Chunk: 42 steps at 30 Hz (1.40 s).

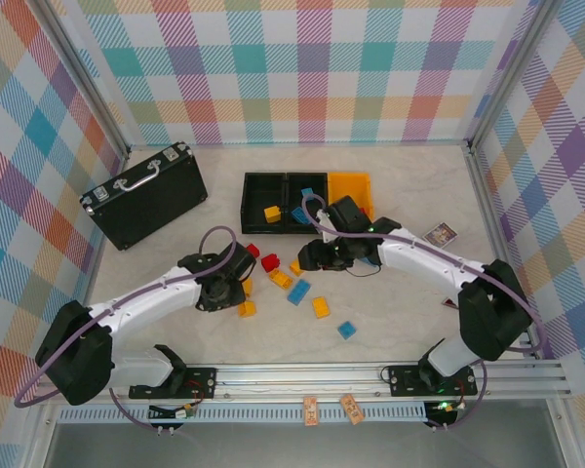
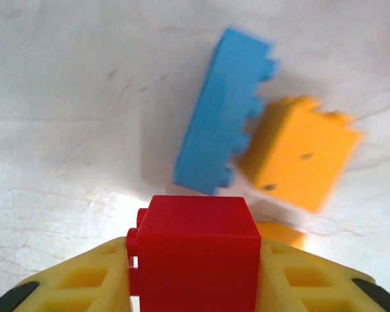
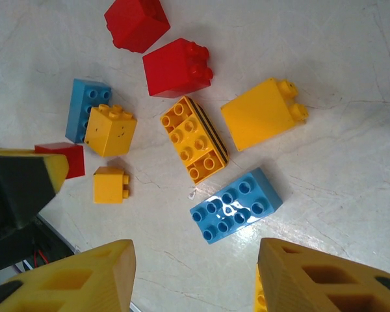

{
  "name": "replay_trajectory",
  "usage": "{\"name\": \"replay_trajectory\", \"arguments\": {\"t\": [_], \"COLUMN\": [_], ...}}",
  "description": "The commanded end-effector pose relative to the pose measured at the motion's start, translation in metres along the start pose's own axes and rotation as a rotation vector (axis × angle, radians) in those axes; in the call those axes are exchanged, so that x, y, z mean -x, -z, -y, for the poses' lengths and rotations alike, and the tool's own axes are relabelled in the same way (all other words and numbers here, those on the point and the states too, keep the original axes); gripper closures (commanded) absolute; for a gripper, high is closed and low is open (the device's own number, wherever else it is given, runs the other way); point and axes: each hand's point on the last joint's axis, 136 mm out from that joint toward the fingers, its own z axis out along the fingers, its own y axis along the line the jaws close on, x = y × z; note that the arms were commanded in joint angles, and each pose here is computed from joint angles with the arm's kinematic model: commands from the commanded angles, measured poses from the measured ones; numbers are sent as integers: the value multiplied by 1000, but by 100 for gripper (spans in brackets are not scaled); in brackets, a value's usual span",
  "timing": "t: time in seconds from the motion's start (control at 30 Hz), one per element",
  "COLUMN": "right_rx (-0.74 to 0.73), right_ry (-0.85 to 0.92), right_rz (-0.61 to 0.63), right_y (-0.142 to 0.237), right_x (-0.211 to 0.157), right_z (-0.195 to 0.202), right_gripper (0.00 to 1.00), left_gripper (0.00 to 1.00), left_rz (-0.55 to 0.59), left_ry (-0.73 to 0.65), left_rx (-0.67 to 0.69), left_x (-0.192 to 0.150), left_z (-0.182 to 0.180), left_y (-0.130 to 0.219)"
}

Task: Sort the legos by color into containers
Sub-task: Pick up the lego from the bottom-left of the table, then place the lego in the container.

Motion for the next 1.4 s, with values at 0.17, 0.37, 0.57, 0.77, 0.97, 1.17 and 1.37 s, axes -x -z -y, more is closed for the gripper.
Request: {"name": "replay_trajectory", "arguments": {"t": [0.17,0.37,0.57,0.77,0.97,1.17,1.37], "right_rx": [8,-25,-67,-97,-107,-100,-96], "right_ry": [-64,-151,-244,-288,-343,-365,-367], "right_rz": [124,192,242,272,296,297,297], "right_y": [29,52,72,87,96,98,101], "right_x": [12,9,-2,-13,-18,-21,-21], "right_z": [9,35,63,79,94,99,101], "right_gripper": [47,47,47,47,48,48,48], "left_gripper": [72,73,73,73,73,73,72], "left_rz": [37,52,52,35,37,52,84], "left_ry": [-97,-138,-178,-233,-271,-279,-282], "left_rx": [-82,-170,-268,-344,-427,-478,-492], "left_x": [39,65,87,97,107,119,136], "left_z": [46,94,156,220,282,324,352], "left_y": [35,40,38,29,24,18,10]}}
